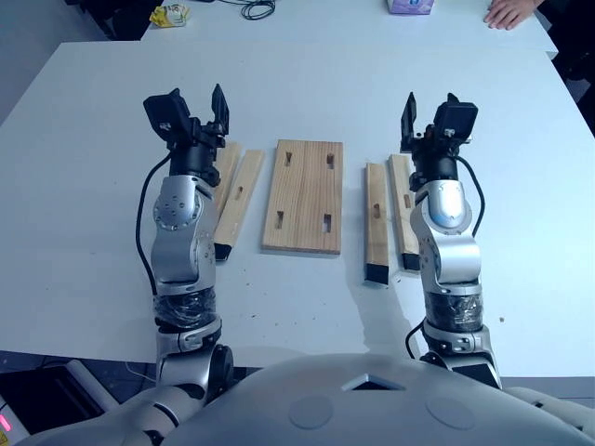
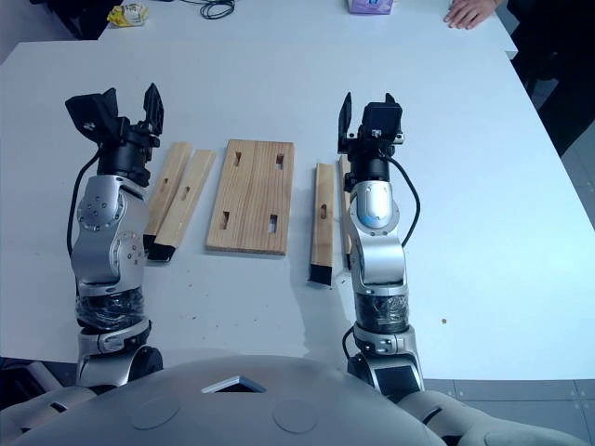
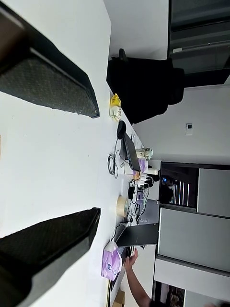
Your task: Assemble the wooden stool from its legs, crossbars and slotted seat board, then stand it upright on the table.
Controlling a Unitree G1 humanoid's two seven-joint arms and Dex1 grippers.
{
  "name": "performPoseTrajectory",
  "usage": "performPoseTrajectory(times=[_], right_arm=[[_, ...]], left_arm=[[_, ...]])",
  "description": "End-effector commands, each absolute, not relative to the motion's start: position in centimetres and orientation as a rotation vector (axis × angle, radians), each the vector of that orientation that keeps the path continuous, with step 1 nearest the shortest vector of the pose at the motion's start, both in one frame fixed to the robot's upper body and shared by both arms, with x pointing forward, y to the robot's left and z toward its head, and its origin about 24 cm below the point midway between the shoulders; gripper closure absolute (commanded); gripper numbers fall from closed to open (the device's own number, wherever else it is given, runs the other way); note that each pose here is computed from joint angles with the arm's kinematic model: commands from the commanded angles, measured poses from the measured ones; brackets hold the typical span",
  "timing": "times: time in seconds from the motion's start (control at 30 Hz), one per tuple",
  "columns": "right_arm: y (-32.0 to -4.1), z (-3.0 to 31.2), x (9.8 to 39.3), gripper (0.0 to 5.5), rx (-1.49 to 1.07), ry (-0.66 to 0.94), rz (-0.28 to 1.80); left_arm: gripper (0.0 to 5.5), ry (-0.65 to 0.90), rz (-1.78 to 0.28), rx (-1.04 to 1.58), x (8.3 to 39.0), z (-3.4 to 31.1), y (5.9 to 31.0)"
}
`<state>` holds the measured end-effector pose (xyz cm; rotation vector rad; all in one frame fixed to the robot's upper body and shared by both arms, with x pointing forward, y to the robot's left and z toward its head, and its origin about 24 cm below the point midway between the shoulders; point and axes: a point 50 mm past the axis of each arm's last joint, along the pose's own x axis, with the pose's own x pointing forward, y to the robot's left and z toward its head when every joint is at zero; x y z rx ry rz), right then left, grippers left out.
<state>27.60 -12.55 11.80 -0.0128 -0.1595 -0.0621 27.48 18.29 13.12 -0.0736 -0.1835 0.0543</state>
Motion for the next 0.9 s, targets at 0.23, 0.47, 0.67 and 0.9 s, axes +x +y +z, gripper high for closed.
performPoseTrajectory(times=[0.23,0.47,0.67,0.9], right_arm=[[-12.2,11.3,27.7,2.34,0.044,-0.121,-0.003],[-12.1,11.5,28.0,2.34,0.02,-0.133,0.037],[-13.2,11.7,28.7,2.34,-0.035,-0.148,0.031],[-13.7,11.4,28.8,2.34,-0.068,-0.153,0.023]], left_arm=[[2.02,-0.093,-0.052,-0.066,27.7,12.3,19.6],[2.02,-0.005,-0.085,0.012,27.7,11.7,24.6],[2.02,0.16,-0.103,0.05,27.1,9.5,29.5],[2.02,0.319,-0.132,0.075,24.9,6.7,30.6]])
